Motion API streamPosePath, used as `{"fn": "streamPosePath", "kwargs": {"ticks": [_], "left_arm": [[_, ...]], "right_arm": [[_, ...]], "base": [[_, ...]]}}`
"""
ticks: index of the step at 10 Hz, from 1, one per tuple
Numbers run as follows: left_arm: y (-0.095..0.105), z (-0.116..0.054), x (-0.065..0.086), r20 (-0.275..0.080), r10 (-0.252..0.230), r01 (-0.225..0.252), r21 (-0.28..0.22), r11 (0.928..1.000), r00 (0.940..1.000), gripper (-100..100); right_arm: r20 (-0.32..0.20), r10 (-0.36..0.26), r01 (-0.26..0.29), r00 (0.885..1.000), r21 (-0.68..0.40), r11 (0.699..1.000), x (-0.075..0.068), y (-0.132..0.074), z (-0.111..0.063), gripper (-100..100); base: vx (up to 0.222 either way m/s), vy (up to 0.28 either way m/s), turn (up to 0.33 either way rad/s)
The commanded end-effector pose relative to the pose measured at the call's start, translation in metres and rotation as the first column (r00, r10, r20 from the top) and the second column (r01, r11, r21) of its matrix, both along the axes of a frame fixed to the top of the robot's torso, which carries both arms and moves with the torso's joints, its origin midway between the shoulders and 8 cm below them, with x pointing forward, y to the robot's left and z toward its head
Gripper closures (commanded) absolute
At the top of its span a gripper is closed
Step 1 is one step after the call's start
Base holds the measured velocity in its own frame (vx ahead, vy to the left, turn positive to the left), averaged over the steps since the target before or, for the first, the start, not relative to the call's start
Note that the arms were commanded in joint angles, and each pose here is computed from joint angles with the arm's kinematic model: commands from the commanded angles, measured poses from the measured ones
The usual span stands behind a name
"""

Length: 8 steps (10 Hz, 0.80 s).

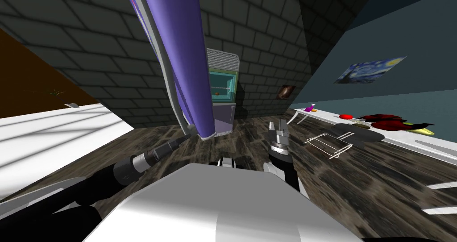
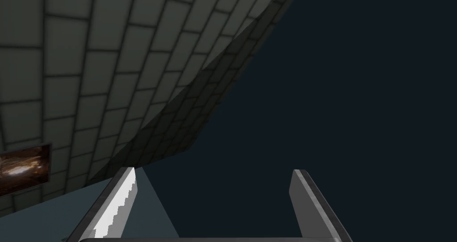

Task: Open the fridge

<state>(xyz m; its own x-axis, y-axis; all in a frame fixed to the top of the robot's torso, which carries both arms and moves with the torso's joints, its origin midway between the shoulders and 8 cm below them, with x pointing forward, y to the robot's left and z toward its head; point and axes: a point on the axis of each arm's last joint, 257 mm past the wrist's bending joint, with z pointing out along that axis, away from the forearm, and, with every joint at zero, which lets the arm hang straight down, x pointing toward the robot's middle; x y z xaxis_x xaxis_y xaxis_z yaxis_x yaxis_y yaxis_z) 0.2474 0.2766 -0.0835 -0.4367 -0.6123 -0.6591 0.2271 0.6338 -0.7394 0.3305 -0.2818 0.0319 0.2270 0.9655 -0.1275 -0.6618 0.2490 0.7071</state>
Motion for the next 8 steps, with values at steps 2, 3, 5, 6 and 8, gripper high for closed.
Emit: {"fn": "streamPosePath", "kwargs": {"ticks": [2, 3, 5, 6, 8], "left_arm": [[-0.019, 0.011, -0.005, 0.036, -0.088, 0.089, -0.007, 0.996, 0.9954, 100], [-0.014, 0.006, -0.009, -0.001, -0.072, 0.072, 0.002, 0.9974, 0.9974, -100], [-0.015, 0.012, -0.01, -0.001, -0.085, 0.085, 0.008, 0.9963, 0.9964, -100], [-0.017, 0.015, -0.012, -0.01, -0.095, 0.095, 0.0, 0.9955, 0.9954, -100], [-0.019, 0.02, -0.013, -0.015, -0.108, 0.108, -0.003, 0.9942, 0.9941, -100]], "right_arm": [[0.0, 0.0, 0.0, 1.0, 0.0, 1.0, 0.0, 0.0, 0.0, 0], [0.0, 0.0, 0.0, 1.0, 0.0, 1.0, 0.0, 0.0, 0.0, 0], [0.0, 0.0, 0.0, 1.0, 0.0, 1.0, 0.0, 0.0, 0.0, 0], [0.0, 0.0, 0.0, 1.0, 0.0, 1.0, 0.0, 0.0, 0.0, 0], [0.0, 0.0, 0.0, 1.0, 0.0, 1.0, 0.0, 0.0, 0.0, 0]], "base": [[-0.126, 0.257, -0.051], [-0.066, 0.123, 0.106], [0.047, -0.029, 0.14], [0.053, -0.049, 0.095], [0.023, -0.036, 0.066]]}}
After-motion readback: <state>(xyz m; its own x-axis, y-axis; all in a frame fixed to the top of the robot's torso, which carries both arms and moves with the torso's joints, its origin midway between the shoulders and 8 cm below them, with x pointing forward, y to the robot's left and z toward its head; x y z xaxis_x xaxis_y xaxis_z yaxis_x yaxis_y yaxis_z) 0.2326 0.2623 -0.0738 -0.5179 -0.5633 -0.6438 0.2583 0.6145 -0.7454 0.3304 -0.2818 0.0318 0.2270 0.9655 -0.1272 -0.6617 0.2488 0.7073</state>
